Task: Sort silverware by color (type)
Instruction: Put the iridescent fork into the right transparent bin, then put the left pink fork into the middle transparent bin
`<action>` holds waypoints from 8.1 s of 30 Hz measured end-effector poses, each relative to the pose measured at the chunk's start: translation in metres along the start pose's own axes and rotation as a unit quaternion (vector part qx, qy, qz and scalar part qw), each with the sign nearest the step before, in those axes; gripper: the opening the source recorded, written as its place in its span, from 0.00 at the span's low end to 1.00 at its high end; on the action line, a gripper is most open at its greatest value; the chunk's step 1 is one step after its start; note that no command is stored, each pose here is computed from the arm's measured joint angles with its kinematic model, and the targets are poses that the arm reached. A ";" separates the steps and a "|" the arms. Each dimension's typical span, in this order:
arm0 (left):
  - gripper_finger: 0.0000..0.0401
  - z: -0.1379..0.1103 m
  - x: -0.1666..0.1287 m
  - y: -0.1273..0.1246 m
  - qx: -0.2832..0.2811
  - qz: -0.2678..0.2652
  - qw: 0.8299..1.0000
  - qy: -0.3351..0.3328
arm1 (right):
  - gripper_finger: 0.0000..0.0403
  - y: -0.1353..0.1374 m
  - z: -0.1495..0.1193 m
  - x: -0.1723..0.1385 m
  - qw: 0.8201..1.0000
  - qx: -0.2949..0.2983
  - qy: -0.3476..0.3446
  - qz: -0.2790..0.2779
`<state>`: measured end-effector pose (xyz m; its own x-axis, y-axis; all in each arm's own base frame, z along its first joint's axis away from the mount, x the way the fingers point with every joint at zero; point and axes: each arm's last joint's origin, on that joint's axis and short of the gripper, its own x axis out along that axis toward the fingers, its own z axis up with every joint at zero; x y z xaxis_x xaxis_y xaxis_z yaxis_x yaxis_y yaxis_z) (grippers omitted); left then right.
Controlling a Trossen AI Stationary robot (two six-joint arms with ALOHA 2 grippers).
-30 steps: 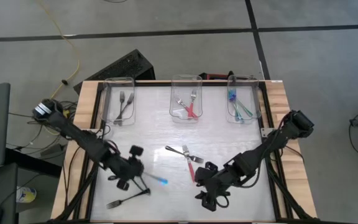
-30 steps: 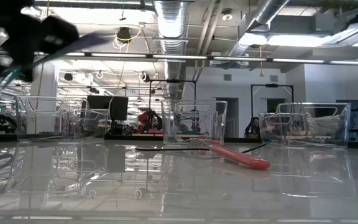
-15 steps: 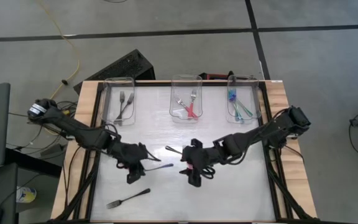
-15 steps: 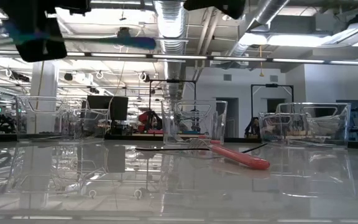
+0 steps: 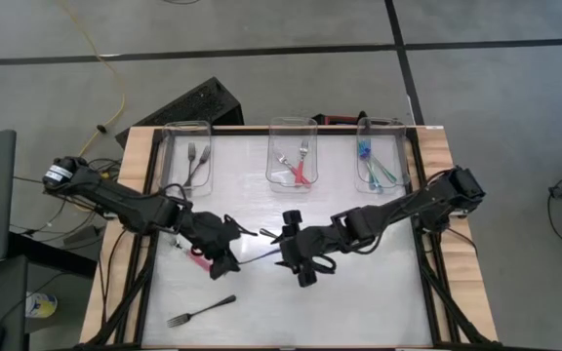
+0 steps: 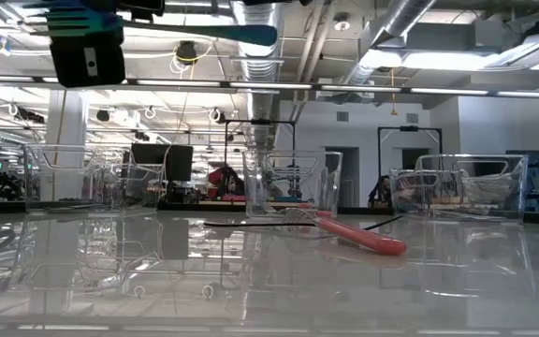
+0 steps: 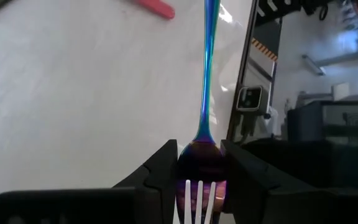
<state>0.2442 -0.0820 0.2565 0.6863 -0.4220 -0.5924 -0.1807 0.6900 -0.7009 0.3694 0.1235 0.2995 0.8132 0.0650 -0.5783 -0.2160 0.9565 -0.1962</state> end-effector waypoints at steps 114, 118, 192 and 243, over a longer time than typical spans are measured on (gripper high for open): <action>0.43 -0.026 -0.071 0.003 0.150 0.055 0.972 -0.173 | 0.30 -0.133 -0.138 -0.147 0.815 0.534 0.040 -0.220; 0.43 -0.034 -0.063 0.007 0.156 0.060 0.980 -0.106 | 0.29 -0.106 -0.113 -0.138 0.848 0.509 -0.014 -0.149; 0.07 0.021 0.007 -0.030 0.312 0.316 0.895 0.038 | 0.39 -0.020 -0.062 -0.027 0.786 0.595 -0.166 0.019; 0.08 0.051 0.004 0.009 0.111 0.302 0.946 0.035 | 0.68 -0.049 -0.033 0.049 0.785 0.577 -0.198 -0.105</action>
<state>0.2813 -0.0474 0.2679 0.4545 0.0564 -0.8890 -0.3669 0.9213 -0.1291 0.4020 0.0700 0.2545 0.9193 -0.2641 -0.2918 0.3926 0.5639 0.7266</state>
